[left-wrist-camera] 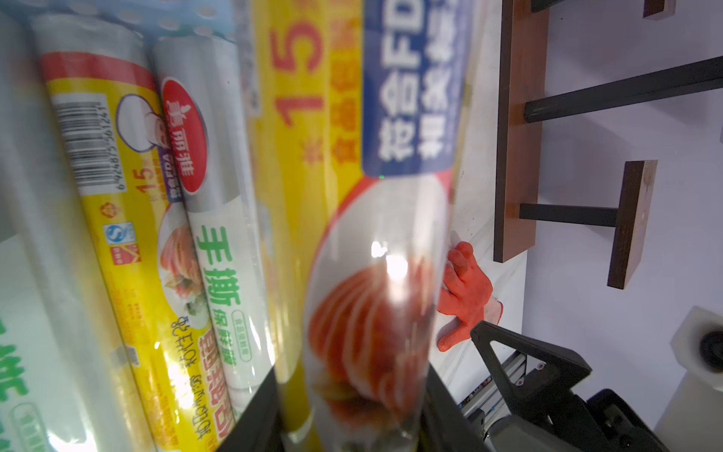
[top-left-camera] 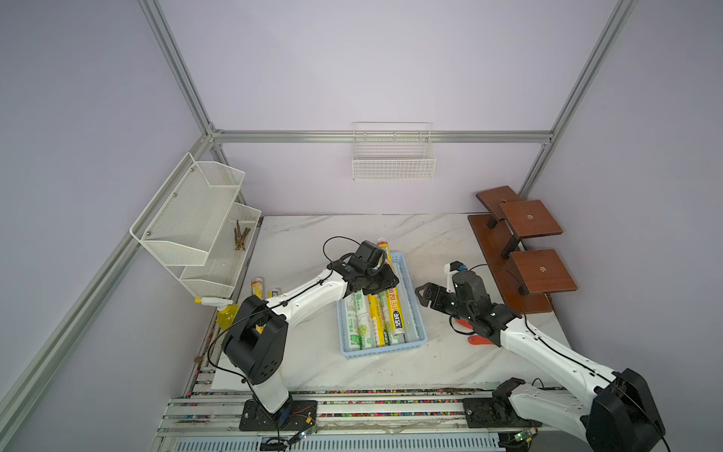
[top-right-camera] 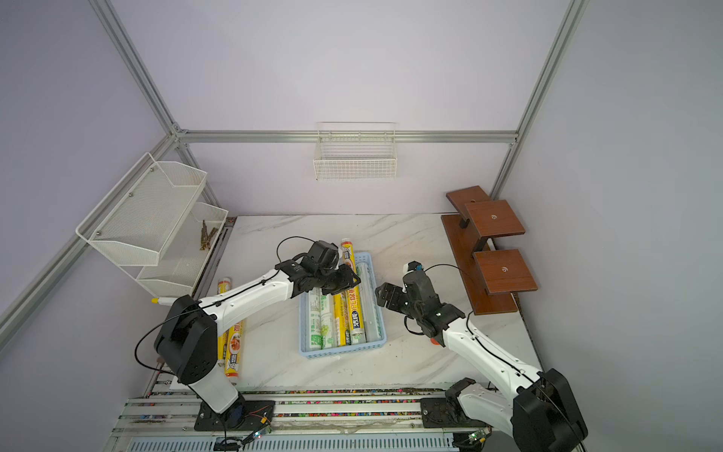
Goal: Put the plastic wrap into the basket
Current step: Place the plastic wrap in the basket.
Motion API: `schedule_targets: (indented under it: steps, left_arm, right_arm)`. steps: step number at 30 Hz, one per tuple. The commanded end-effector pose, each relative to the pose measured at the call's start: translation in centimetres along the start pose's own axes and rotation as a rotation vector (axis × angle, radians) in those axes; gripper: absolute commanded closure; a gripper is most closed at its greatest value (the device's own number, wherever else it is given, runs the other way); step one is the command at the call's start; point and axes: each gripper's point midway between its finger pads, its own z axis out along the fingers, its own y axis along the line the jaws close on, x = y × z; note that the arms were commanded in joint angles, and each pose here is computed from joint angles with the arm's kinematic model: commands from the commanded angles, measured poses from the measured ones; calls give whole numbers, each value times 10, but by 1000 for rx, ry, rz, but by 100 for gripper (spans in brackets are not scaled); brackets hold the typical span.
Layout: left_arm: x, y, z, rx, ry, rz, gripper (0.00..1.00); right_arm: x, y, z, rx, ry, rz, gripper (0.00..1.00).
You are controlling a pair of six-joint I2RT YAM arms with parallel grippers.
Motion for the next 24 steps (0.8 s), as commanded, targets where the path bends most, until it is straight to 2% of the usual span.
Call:
schedule_targets:
  steps: [1,8,18,24]
  left_arm:
    - [-8,-24,4,70,-17,-6,85]
    - [7,-15,23,31,24,-15,83]
    - [19,-6,36,5,73,-22,79]
    - [22,-5,47,7,99,-36,72]
  right_arm:
    - [4,10,-5,-78,7,1,6]
    - [12,24,-4,-192,29,13,4]
    - [25,32,3,-244,109,-2,2]
    - [31,31,6,-248,139,4,0]
